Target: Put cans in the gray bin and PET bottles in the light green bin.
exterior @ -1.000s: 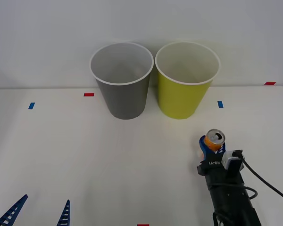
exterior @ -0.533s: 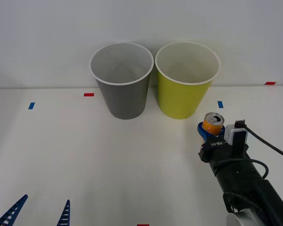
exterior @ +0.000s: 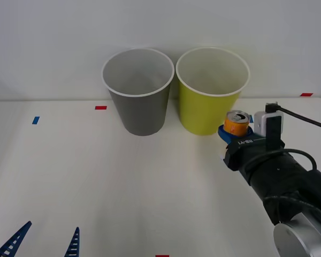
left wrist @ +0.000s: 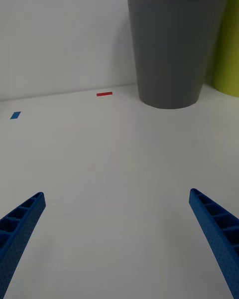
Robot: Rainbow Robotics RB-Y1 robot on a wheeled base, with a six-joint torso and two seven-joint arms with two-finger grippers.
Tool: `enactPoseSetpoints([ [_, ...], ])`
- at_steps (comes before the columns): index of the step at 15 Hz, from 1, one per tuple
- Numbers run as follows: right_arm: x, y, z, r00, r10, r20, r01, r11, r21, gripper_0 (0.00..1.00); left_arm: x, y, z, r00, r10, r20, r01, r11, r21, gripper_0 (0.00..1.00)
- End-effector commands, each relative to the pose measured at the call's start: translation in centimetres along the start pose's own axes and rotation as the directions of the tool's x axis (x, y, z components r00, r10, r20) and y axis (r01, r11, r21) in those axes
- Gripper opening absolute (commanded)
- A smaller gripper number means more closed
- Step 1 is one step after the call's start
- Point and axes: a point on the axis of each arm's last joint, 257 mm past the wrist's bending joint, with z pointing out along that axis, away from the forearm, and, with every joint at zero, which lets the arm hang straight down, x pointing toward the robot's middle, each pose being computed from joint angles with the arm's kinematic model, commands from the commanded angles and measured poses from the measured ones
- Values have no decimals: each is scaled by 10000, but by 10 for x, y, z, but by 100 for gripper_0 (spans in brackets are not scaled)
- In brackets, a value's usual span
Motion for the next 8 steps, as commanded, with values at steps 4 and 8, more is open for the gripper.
enactPoseSetpoints([
  [4,-84,51,21,9994,275,222,-262,9980,-571,0,0,0,0,10000,0,0,0,10000,0,100],
  [8,-117,81,27,9973,608,401,-559,9920,-1133,0,0,0,0,10000,0,0,0,10000,0,100],
])
